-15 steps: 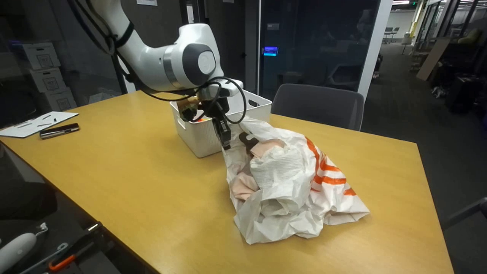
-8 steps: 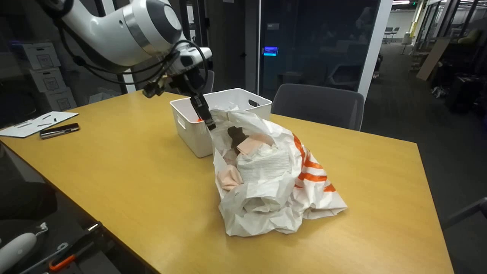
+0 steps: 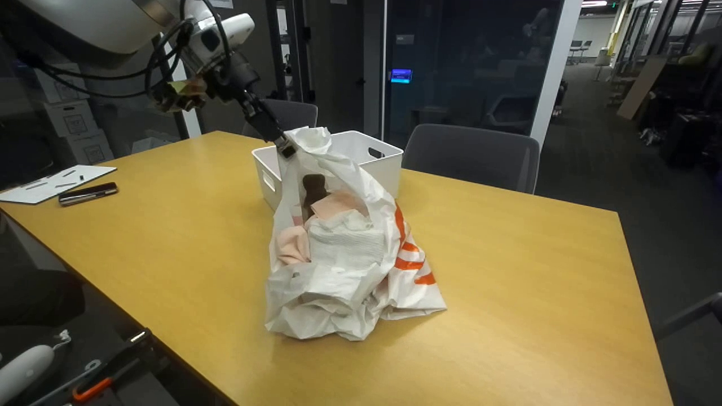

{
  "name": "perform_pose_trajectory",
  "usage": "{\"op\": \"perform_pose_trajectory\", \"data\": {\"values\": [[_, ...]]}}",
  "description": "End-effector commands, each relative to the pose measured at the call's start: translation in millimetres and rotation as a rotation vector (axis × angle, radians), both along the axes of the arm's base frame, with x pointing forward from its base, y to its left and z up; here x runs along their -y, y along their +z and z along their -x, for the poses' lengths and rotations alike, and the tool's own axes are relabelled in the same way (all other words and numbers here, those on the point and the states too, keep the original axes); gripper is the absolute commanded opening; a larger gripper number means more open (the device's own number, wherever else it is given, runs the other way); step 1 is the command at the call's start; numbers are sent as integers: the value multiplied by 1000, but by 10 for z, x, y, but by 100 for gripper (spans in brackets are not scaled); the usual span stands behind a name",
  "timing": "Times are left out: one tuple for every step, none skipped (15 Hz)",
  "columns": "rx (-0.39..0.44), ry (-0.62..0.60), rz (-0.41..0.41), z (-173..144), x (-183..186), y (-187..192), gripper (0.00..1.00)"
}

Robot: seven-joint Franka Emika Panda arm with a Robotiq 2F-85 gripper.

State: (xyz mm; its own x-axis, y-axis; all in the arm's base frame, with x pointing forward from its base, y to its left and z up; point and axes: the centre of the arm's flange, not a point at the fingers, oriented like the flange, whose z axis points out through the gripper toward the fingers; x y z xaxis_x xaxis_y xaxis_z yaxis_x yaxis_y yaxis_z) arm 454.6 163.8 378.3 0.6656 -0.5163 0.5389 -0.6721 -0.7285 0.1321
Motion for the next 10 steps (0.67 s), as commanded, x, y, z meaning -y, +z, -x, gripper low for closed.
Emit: {"op": "perform_pose_trajectory", "data": {"values": [[-60, 56, -110, 45, -2, 16, 5], [-81, 89, -160, 40, -20, -9, 5], [-91, 124, -208, 18, -17, -39, 4], [-104, 155, -252, -7, 2, -70, 6], [-121, 181, -298, -43, 24, -103, 5], [-145, 205, -342, -88, 59, -158, 7], [-179, 217, -378, -151, 103, -252, 4], [-210, 225, -414, -196, 145, -340, 5], [-243, 234, -446, -247, 185, -444, 4], [-270, 242, -470, -272, 206, -518, 5]]}}
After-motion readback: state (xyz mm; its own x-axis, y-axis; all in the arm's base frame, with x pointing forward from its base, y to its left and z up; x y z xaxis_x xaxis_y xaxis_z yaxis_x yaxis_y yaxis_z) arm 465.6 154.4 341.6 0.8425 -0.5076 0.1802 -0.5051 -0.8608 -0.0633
